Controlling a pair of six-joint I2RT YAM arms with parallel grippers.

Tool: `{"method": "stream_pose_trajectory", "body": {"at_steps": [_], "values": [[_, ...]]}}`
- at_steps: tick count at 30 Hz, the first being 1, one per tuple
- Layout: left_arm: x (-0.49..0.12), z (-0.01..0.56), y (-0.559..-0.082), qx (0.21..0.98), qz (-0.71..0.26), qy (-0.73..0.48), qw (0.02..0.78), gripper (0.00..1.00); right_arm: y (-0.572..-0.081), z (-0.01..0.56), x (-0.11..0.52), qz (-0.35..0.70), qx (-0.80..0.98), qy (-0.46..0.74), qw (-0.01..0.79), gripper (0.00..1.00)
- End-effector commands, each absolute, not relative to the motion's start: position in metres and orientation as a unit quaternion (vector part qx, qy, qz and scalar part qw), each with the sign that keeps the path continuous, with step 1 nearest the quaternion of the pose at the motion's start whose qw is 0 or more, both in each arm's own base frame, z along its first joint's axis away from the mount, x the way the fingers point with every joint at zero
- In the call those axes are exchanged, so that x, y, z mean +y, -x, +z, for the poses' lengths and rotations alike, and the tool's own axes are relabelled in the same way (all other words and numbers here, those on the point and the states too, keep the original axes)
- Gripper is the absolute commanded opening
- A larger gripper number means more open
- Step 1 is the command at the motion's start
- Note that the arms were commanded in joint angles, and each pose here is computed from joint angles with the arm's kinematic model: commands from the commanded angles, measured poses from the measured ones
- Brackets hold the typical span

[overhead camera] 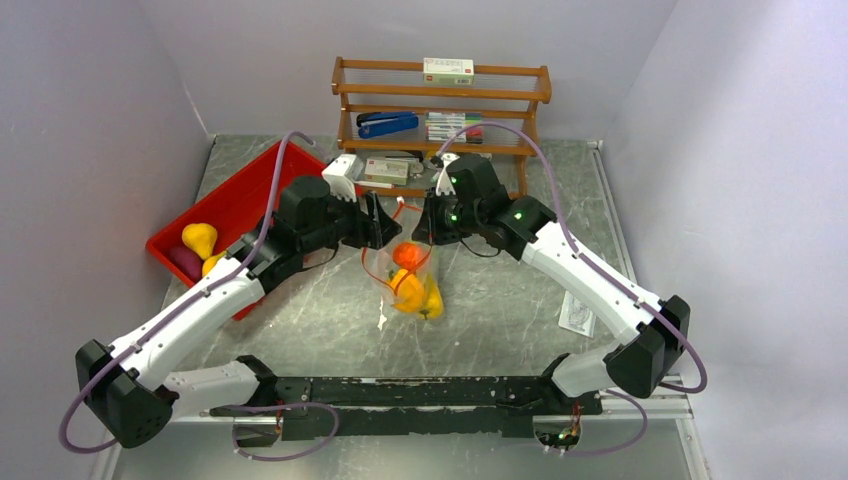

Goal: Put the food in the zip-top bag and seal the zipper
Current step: Place the fake vegetable in the zipper food storage bag, then pick up the fake fruit from the bin.

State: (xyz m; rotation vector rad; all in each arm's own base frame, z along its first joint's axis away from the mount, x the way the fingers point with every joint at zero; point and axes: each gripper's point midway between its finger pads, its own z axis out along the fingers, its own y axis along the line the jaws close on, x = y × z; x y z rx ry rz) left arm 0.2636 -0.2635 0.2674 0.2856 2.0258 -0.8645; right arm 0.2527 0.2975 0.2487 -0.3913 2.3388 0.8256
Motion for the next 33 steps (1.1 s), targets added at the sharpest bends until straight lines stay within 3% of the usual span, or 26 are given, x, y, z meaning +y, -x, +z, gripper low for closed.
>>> {"method": "stream_pose_trajectory", "body": {"at_steps": [1, 5, 16, 23, 33], "values": [[-0.252, 0.293, -0.267, 0.807, -0.327, -0.111, 0.479, 0.68, -0.252, 0.271, 0.301, 0.338, 0.865, 0.150, 0.340, 0.00], [-0.235, 0.303, -0.272, 0.803, -0.294, -0.096, 0.509, 0.73, -0.251, 0.270, 0.299, 0.334, 0.866, 0.152, 0.339, 0.00], [-0.171, 0.301, -0.300, 0.823, -0.136, 0.009, 0.552, 1.00, -0.249, 0.269, 0.293, 0.328, 0.868, 0.146, 0.343, 0.00], [-0.127, 0.282, -0.329, 0.839, -0.049, 0.093, 0.534, 0.99, -0.247, 0.282, 0.293, 0.343, 0.854, 0.151, 0.361, 0.00], [-0.013, 0.255, -0.365, 0.824, 0.075, 0.282, 0.485, 0.99, -0.247, 0.288, 0.296, 0.343, 0.849, 0.172, 0.363, 0.00]]}}
